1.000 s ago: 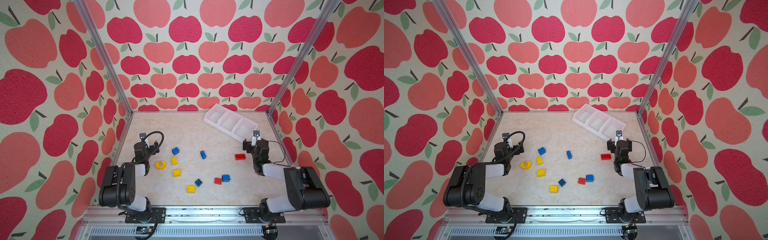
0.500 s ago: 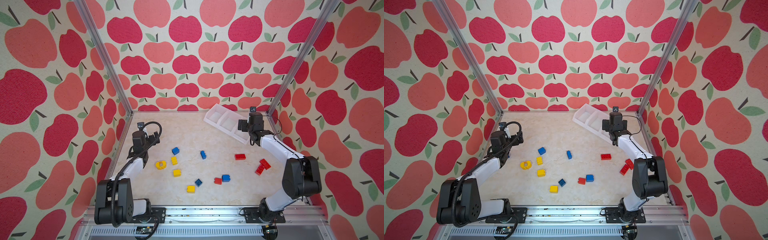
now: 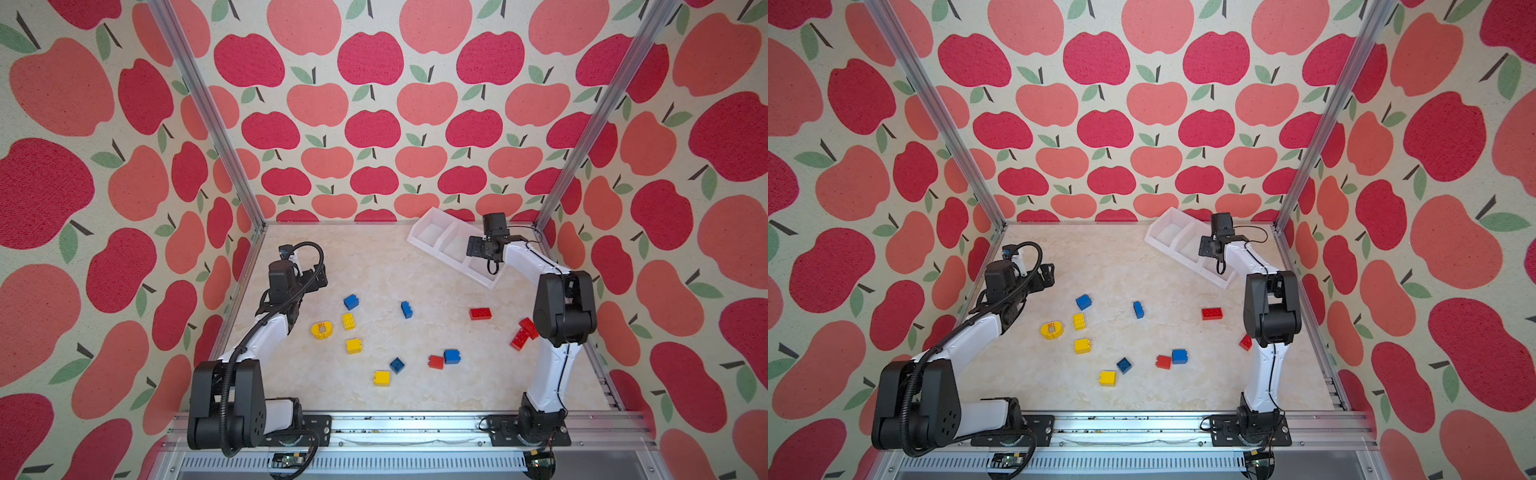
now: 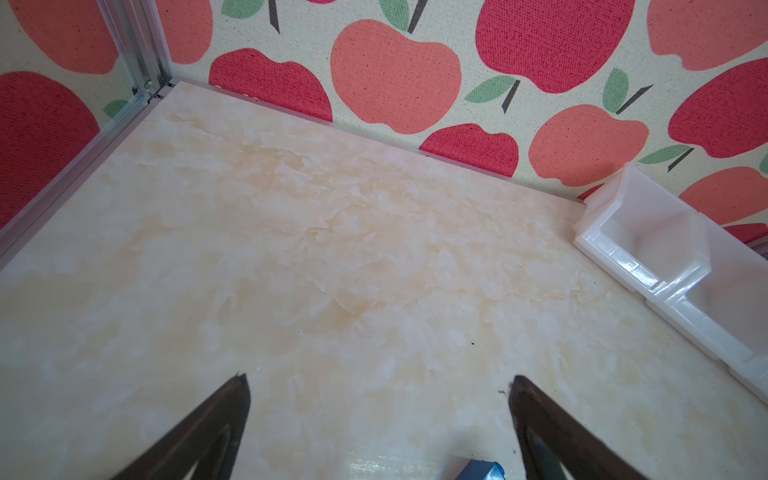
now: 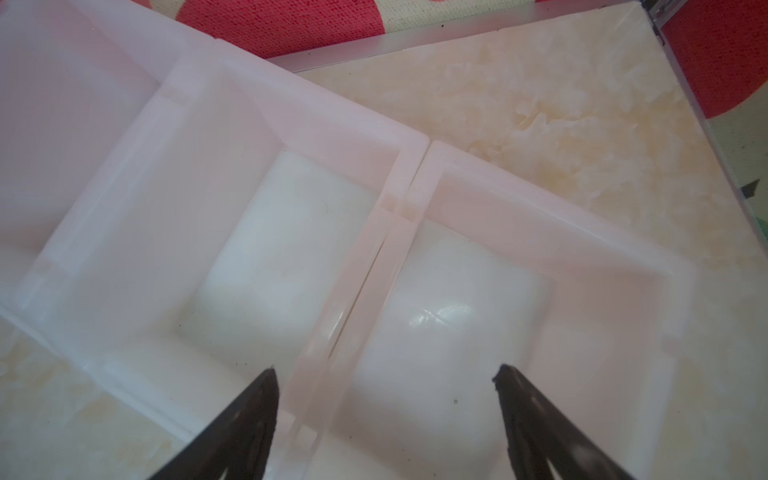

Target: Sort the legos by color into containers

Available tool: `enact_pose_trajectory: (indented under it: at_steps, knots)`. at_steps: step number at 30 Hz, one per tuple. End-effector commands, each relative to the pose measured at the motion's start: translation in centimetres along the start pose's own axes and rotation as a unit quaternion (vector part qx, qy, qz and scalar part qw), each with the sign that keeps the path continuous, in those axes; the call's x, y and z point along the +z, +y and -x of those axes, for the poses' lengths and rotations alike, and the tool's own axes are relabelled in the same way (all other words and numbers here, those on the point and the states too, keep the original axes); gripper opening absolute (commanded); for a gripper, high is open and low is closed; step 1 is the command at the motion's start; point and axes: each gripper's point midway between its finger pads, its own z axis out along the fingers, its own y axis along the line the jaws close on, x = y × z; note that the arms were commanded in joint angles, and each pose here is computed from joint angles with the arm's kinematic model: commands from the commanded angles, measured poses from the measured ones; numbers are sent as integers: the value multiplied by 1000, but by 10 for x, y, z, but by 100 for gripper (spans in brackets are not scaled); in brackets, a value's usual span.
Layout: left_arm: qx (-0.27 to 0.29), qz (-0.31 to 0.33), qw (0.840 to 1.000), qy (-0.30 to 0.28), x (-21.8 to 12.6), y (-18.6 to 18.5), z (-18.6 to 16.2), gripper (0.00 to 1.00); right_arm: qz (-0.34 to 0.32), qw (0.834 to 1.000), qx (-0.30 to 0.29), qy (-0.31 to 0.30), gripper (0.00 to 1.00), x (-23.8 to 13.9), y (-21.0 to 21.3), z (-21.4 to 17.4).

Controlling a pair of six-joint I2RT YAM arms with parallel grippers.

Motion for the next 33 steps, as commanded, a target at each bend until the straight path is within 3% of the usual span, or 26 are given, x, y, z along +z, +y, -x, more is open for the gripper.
enact_pose_trajectory:
  at_steps: [1, 12, 21, 33]
  knots:
    - [-8, -13, 1000, 11, 5, -6, 1, 99, 14, 999, 21, 19, 76, 6, 7, 0]
    - [-9, -9, 1000, 22, 9, -5, -3, 100, 32, 999, 33, 25, 55, 27, 17, -3]
    - [-5, -8, 1000, 20, 6, -5, -1, 100, 49, 998, 25, 24, 28, 33, 30, -4]
    - [-5, -5, 1000, 23, 2, -5, -3, 100, 80, 996, -10, 26, 15, 26, 72, -13]
